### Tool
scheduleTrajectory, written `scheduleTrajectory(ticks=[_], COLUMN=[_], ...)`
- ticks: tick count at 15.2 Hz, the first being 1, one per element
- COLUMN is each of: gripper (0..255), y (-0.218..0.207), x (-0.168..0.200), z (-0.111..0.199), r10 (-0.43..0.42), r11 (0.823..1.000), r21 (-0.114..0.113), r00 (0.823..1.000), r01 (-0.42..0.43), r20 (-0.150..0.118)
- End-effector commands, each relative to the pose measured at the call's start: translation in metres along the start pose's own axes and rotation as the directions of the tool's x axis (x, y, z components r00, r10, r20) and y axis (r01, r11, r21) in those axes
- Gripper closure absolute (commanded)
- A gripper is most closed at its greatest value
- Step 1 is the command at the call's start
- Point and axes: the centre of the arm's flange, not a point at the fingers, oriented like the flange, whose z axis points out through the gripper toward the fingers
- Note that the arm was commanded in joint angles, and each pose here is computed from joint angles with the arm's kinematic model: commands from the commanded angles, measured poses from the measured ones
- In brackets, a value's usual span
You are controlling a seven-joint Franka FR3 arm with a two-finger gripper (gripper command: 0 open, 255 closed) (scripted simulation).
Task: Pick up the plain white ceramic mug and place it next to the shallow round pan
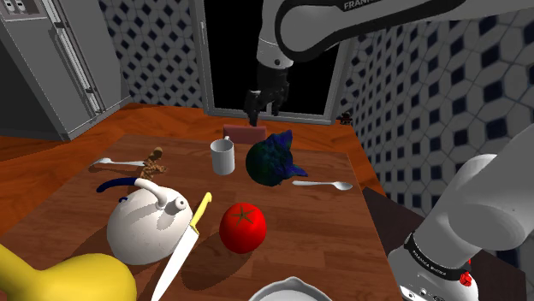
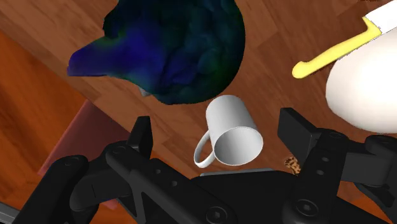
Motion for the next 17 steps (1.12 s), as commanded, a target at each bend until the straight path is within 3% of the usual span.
scheduleTrajectory(ticks=[1,14,17], gripper=[0,0,0], y=[-0.014,-0.095,-0.099], x=[0.018,0.125,0.129], z=[0.018,0.136,0.153], r10=[0.002,0.012,0.013], r11=[1.000,0.999,0.999], r21=[-0.004,-0.036,-0.037], r00=[1.000,0.998,0.998], r01=[-0.002,-0.010,-0.010], r20=[0.008,0.063,0.065])
